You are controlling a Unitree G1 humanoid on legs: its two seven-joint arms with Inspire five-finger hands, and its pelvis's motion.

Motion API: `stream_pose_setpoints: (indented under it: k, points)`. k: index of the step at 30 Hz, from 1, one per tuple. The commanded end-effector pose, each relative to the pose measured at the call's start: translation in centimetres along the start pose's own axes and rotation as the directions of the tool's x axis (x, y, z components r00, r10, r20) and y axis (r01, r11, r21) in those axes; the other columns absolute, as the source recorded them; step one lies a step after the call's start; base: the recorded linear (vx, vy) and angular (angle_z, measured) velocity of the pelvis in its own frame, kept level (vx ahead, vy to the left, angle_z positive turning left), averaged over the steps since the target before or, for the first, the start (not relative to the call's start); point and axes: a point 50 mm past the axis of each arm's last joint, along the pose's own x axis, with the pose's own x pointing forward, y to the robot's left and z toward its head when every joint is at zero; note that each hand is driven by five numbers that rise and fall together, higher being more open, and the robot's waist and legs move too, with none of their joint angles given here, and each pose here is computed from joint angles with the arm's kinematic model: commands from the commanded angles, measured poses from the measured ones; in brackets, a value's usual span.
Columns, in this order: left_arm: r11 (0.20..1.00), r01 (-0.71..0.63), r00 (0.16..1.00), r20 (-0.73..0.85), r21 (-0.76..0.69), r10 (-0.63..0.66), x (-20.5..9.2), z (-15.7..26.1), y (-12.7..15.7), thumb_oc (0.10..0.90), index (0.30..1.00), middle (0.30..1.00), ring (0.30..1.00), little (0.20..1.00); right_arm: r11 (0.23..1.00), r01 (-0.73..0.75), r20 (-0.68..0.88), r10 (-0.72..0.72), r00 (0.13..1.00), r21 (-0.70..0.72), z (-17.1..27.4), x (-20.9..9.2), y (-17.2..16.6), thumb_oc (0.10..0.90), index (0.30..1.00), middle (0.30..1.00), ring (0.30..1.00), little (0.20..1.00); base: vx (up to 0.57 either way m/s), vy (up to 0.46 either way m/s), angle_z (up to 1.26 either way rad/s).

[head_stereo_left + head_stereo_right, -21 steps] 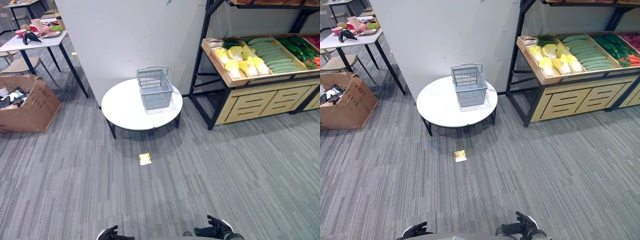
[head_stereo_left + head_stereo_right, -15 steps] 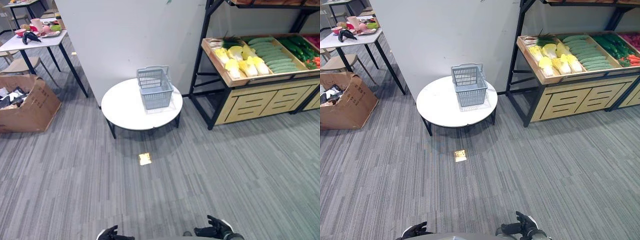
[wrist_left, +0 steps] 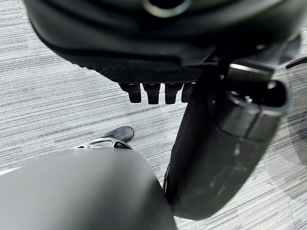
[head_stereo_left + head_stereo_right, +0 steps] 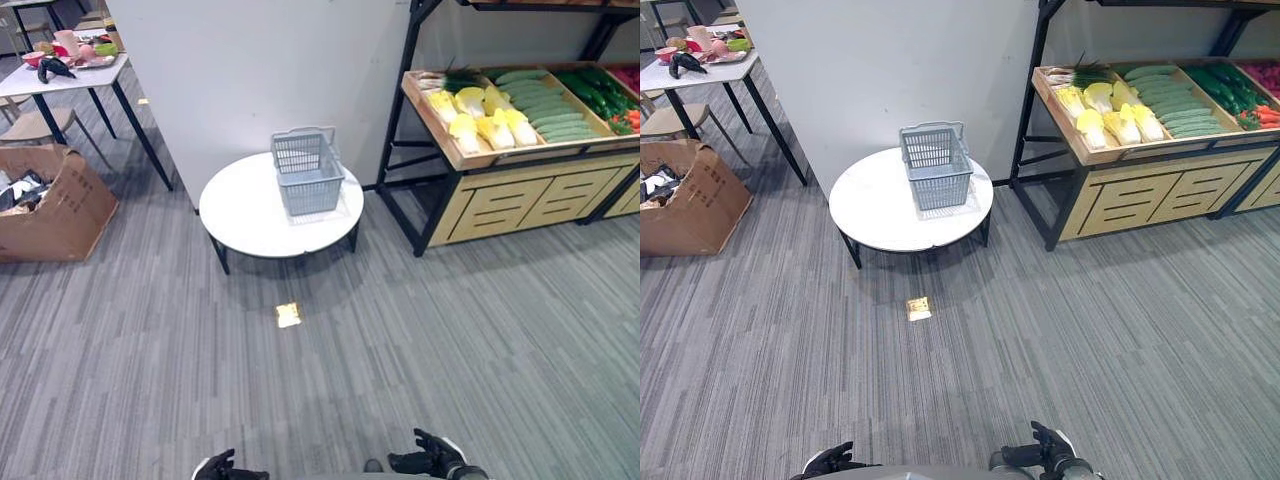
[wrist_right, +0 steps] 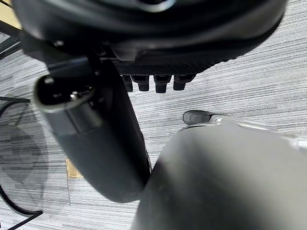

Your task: Get the vegetables into the basket

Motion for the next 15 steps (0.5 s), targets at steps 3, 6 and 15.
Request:
stream_pose_setpoints:
  k: [3,6,15]
  points:
    - [0.999,-0.049,0.999,-0.021,0.013,0.049,0.1,0.4,1.3,0.9,1.0,1.0,1.0,1.0,0.998,0.027,-0.062,-0.031,0.998,-0.065,-1.2,-0.3,-1.2,0.9,1.0,1.0,1.0,1.0,0.01,-0.048,-0.01]
    - [0.998,-0.061,0.998,-0.005,0.01,0.061,0.1,0.9,1.6,0.9,1.0,1.0,1.0,1.0,0.997,0.03,-0.041,-0.033,0.999,-0.075,-0.6,-0.2,-1.3,0.9,1.0,1.0,1.0,1.0,0.02,-0.036,-0.03]
    - [0.998,-0.063,0.997,0.044,0.008,0.062,0.3,2.4,1.7,0.9,1.0,1.0,1.0,1.0,0.994,0.049,-0.017,-0.051,0.999,-0.102,0.1,-0.2,-2.0,0.9,1.0,1.0,1.0,1.0,0.05,-0.066,0.01]
